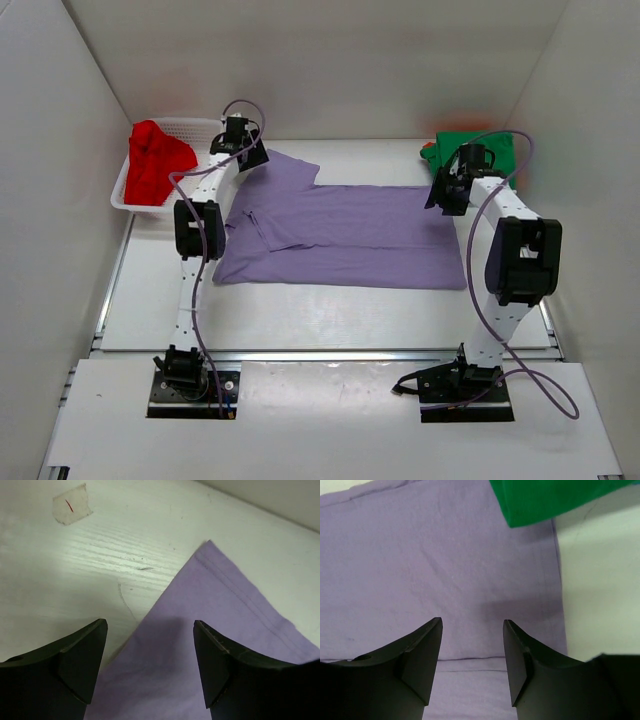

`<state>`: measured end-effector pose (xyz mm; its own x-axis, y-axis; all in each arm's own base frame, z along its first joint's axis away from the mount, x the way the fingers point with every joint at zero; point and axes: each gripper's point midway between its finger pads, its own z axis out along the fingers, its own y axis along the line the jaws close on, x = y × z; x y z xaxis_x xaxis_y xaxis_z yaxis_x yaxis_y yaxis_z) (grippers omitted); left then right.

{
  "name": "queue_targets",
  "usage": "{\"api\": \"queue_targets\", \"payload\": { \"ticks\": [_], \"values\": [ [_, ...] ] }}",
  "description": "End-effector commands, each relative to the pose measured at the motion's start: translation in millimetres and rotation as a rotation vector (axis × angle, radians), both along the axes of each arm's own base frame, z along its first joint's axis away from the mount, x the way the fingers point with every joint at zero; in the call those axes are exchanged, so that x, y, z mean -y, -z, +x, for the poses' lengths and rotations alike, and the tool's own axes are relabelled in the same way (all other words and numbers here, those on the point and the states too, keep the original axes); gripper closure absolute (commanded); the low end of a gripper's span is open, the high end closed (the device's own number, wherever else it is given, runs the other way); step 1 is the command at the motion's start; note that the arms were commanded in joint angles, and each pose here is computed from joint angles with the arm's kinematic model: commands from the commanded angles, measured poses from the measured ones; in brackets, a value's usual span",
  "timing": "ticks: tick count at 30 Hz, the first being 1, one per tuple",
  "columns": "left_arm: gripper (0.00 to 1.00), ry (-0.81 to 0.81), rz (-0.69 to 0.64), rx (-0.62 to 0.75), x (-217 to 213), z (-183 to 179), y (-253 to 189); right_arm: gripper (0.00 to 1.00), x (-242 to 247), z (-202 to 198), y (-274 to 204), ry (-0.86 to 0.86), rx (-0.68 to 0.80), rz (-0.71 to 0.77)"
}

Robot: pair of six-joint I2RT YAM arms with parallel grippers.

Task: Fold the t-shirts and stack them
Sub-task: Grap the side of the flattened tshirt furthest away from the robot with both arms

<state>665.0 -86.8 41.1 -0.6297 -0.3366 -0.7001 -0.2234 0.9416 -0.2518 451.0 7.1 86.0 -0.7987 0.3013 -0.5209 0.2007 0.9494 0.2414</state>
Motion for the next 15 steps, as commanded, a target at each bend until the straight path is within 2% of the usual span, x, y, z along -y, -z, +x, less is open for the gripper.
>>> {"api": "queue_targets", "payload": {
  "ticks": [1, 4, 5, 7, 8, 10, 12, 15],
  "values": [
    [0.20, 0.023, 0.001, -0.032, 0.7, -6.3, -7.3, 0.51, 7.2, 20.8, -11.3, 0.016, 0.059, -0.020],
    [0.23, 0.031, -0.043, -0.064, 4.1, -14.4, 2.4, 0.51, 12.9, 25.8, -8.0, 0.028, 0.065, -0.019],
    [0.27, 0.043, -0.064, -0.054, 7.5, -13.2, 0.4, 0.50, 15.8, 26.1, -4.5, 0.037, 0.056, -0.016],
    [0.44, 0.059, -0.085, -0.059, 14.3, -17.2, -0.8, 0.50, 19.2, 35.7, -8.0, 0.051, 0.095, -0.014],
    [0.56, 0.074, -0.098, -0.061, 17.0, -18.2, -1.0, 0.50, 26.0, 37.6, -6.4, 0.065, 0.094, -0.013],
    [0.68, 0.114, -0.100, -0.059, 25.3, -19.3, -4.8, 0.49, 32.8, 44.5, -5.3, 0.087, 0.109, -0.014],
    [1.00, 0.122, -0.100, -0.083, 28.5, -24.2, -5.1, 0.48, 38.2, 53.6, -7.5, 0.101, 0.131, -0.024],
    [1.00, 0.107, -0.108, -0.135, 21.6, -35.7, -4.8, 0.42, 44.8, 70.8, -6.2, 0.116, 0.155, -0.031]
  ]
}}
